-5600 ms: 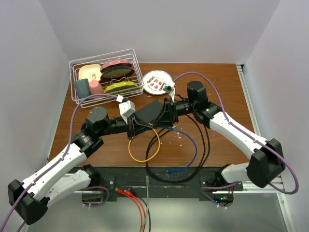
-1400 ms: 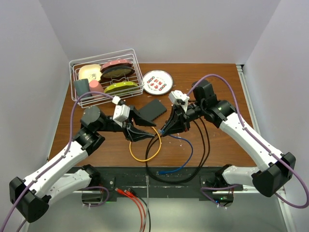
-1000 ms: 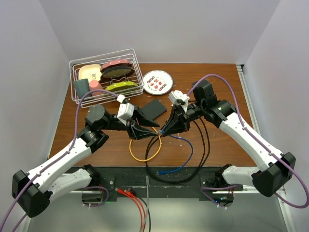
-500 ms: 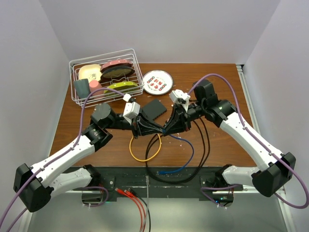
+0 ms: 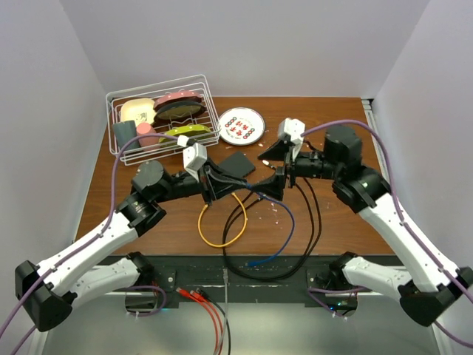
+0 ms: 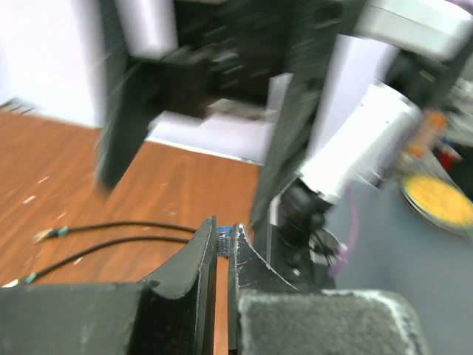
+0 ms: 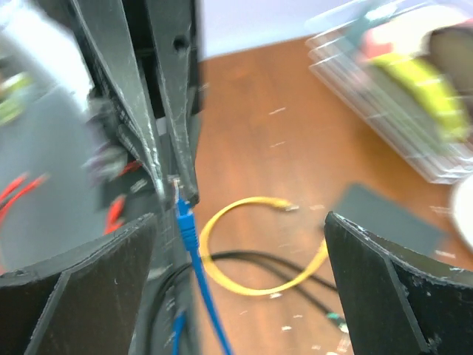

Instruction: Insert the plug into the switch port

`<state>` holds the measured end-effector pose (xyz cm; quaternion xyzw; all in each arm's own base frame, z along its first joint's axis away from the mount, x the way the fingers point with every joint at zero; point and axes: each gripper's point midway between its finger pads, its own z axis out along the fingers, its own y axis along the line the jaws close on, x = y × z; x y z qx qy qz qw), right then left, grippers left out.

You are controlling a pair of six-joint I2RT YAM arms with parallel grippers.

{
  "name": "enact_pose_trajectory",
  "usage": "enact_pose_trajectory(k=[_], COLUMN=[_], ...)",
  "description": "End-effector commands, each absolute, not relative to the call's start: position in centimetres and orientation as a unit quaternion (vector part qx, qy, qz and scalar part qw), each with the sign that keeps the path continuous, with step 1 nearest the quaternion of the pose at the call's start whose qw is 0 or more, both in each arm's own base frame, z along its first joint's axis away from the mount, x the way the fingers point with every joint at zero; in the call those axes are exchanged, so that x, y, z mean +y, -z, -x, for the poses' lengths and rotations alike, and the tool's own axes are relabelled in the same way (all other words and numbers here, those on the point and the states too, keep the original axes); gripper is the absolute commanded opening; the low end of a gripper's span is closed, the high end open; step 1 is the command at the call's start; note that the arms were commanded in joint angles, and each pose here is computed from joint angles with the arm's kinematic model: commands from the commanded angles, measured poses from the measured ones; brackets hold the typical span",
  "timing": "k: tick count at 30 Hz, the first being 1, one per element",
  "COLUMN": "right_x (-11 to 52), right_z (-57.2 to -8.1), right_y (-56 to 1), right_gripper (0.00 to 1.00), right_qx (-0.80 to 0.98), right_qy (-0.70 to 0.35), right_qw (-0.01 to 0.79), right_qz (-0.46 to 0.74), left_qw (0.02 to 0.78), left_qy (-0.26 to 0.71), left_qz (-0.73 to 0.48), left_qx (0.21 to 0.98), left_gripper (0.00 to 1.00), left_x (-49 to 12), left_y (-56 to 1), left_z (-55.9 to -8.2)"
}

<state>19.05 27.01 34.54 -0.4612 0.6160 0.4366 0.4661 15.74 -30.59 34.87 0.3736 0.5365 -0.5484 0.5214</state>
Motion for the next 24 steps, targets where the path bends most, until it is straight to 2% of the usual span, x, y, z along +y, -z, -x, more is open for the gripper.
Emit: enact_pose_trajectory(k=[1, 5, 11, 15, 23, 24], right_x=[24.0, 22.5, 22.6, 24.3, 27.7, 28.0], right_z=[-23.4, -24.0, -24.4, -24.5, -25.6, -25.5], right_y=[-40.1, -40.6, -40.4, -39.4, -36.0, -35.7], right_gripper=[0.99, 0.98, 0.96, 0.89, 0.86, 0.83], right_qx=[0.644, 0.647, 0.645, 0.649, 0.655, 0.651], right_qy=[-0.353, -0.338, -0.321, -0.311, -0.271, -0.271], right_qw=[0.596, 0.628, 0.642, 0.637, 0.627, 0.625], right_qz=[0.324, 0.269, 0.262, 0.275, 0.321, 0.333], left_qw=[0.566, 0.567, 0.54, 0.522, 0.493, 0.494], left_qy=[0.488, 0.464, 0.441, 0.447, 0.468, 0.466], left_qz=[-0.234, -0.148, -0.066, -0.041, -0.018, -0.016], left_qx=[0.621, 0.664, 0.714, 0.726, 0.733, 0.734], left_gripper=[0.0, 0.0, 0.0, 0.0, 0.0, 0.0], left_x=[-28.4, -26.9, -26.1, -26.5, -27.6, -27.6], left_y=[-36.3, -36.4, -35.3, -35.1, -34.9, -34.8], left_z=[-20.3, -22.3, -24.1, -24.6, -24.9, -25.0])
